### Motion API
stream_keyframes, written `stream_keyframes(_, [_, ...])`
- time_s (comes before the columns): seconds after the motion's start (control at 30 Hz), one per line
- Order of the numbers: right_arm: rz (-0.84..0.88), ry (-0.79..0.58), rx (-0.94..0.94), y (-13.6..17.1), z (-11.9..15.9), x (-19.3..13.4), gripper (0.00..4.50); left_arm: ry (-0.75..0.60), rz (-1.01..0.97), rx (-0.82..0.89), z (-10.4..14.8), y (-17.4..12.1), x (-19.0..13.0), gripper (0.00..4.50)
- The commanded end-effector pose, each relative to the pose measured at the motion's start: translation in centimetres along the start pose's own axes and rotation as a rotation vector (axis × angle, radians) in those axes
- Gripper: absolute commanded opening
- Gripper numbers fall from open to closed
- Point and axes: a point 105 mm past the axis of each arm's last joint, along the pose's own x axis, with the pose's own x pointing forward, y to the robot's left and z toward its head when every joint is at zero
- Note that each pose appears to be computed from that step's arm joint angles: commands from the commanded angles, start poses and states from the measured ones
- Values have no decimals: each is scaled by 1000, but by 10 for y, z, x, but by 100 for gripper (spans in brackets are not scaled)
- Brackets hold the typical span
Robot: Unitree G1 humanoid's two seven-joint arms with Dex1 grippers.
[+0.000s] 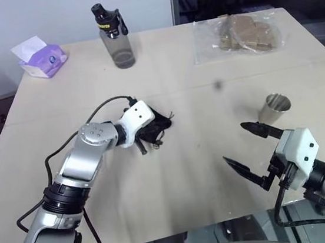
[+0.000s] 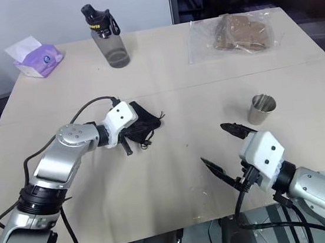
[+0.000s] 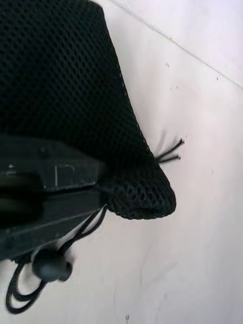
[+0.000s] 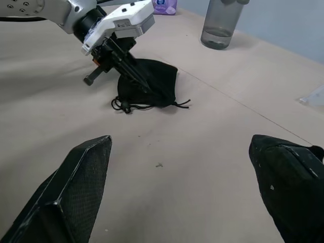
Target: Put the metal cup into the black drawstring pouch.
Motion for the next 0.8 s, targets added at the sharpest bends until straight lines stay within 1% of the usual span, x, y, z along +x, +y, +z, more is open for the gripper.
stream_keyframes(0.03, [-35, 4, -40, -7, 9, -4, 450, -76, -12, -84, 19, 9, -9, 5])
stream_keyframes(0.13, [-69, 59, -51, -21, 8, -6, 450, -95, -49, -134, 25, 10, -12, 5])
stream_keyframes(0.23, [-127, 199, -105, -43, -3, -9, 450, -98, -68, -123, 29, 9, -12, 5])
stream_keyframes(0.37, [-163, 302, -110, -70, -11, -9, 450, -113, -73, -155, 38, 6, -10, 5])
stream_keyframes(0.57, [-152, 491, -71, -95, -41, -17, 450, -138, -80, -199, 42, -2, -9, 5])
stream_keyframes(0.63, [-160, 525, -50, -104, -51, -17, 393, -140, -83, -201, 42, -6, -9, 0])
stream_keyframes(0.67, [-165, 539, -56, -109, -55, -16, 382, -139, -81, -195, 42, -7, -9, 0])
stream_keyframes(0.73, [-161, 548, -63, -115, -59, -14, 298, -139, -82, -195, 42, -8, -9, 0])
stream_keyframes(0.77, [-150, 550, -75, -116, -60, -12, 272, -140, -82, -194, 42, -8, -9, 0])
stream_keyframes(0.8, [-140, 550, -83, -117, -60, -11, 213, -140, -82, -195, 42, -8, -9, 0])
